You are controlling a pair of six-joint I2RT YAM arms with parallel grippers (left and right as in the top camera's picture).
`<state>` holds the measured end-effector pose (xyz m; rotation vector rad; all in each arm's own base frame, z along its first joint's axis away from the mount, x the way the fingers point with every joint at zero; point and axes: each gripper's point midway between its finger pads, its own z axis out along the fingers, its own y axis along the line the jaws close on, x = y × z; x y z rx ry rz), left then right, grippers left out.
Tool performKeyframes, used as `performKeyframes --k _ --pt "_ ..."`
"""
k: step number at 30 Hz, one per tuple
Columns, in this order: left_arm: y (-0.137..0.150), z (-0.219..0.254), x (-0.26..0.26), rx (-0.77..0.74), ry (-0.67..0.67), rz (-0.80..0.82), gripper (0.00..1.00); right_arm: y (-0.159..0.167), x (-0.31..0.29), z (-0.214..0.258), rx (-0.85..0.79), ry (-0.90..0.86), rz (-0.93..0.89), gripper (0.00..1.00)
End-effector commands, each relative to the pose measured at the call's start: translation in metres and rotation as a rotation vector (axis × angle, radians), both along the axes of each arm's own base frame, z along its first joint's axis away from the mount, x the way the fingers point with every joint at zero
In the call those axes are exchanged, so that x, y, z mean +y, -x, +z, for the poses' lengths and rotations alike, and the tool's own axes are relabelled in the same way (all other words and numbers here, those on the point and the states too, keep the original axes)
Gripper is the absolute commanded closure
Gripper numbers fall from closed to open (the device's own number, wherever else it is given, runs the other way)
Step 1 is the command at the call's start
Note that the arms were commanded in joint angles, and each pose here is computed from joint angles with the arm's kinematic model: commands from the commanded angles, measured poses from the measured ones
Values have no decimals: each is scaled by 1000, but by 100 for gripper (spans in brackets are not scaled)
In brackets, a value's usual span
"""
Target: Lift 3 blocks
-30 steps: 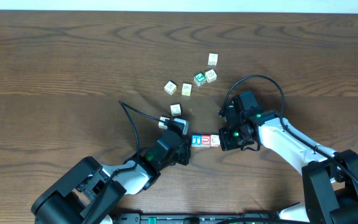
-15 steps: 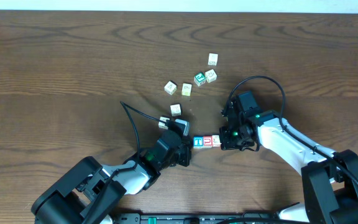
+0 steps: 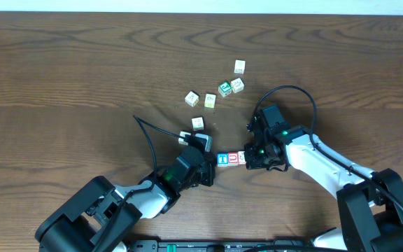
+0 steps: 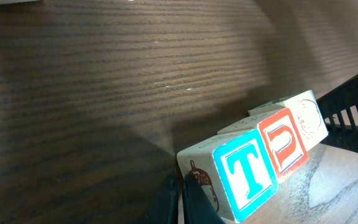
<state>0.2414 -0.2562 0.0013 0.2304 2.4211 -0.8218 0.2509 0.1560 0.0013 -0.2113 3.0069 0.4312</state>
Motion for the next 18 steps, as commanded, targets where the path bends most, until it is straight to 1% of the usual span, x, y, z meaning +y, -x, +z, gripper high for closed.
performKeyframes --k 1,12,18 --pt "12 -1 -11 49 37 -56 93 12 30 4 11 -102 115 99" --pt "11 13 -16 33 79 -64 93 20 44 5 2 -109 171 99" --pt "12 11 -15 78 97 -25 93 24 48 5 2 -108 189 99"
